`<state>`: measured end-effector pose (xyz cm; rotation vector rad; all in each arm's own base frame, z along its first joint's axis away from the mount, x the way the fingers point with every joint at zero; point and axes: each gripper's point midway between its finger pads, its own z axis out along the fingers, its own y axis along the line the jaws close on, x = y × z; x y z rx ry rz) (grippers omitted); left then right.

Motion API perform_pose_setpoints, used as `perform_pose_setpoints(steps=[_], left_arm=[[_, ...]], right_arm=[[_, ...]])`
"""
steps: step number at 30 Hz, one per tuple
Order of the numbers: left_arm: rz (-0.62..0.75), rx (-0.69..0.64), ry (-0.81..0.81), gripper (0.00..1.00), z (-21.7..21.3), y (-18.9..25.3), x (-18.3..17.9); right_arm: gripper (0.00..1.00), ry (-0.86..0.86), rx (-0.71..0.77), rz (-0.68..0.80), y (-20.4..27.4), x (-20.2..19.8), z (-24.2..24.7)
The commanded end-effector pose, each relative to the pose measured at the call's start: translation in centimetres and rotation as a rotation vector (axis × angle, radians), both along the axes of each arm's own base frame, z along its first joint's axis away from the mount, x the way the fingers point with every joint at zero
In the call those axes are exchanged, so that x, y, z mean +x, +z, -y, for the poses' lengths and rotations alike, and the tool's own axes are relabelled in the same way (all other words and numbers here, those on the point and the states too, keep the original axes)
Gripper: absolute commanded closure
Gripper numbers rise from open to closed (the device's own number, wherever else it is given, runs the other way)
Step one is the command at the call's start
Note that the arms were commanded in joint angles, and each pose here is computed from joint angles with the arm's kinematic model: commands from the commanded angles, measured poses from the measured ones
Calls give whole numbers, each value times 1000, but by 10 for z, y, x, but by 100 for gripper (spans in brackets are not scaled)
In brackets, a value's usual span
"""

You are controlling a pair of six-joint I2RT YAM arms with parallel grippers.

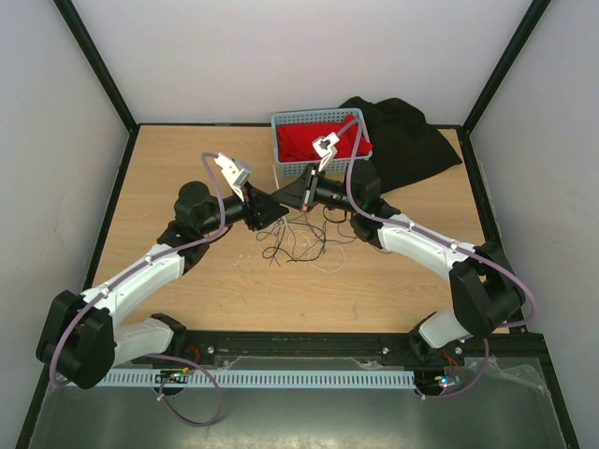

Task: Zip-tie the wires
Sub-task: Adjust the cable at the center of the board.

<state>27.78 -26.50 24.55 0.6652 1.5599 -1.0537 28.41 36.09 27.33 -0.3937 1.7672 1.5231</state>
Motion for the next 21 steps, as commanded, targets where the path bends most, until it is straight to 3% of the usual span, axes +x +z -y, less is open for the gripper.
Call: perform_pose_setpoints(steps=[1, 8, 21], left_arm=[[77, -29, -35, 61, 7, 23, 1], [50, -29, -72, 71, 14, 12, -4], [-17, -51, -124, 65, 22, -17, -11]], right_arm=[[100, 14, 45, 48, 20, -2, -2], [100, -5, 54, 59, 27, 2, -2], [100, -25, 88, 69, 44, 9, -4]])
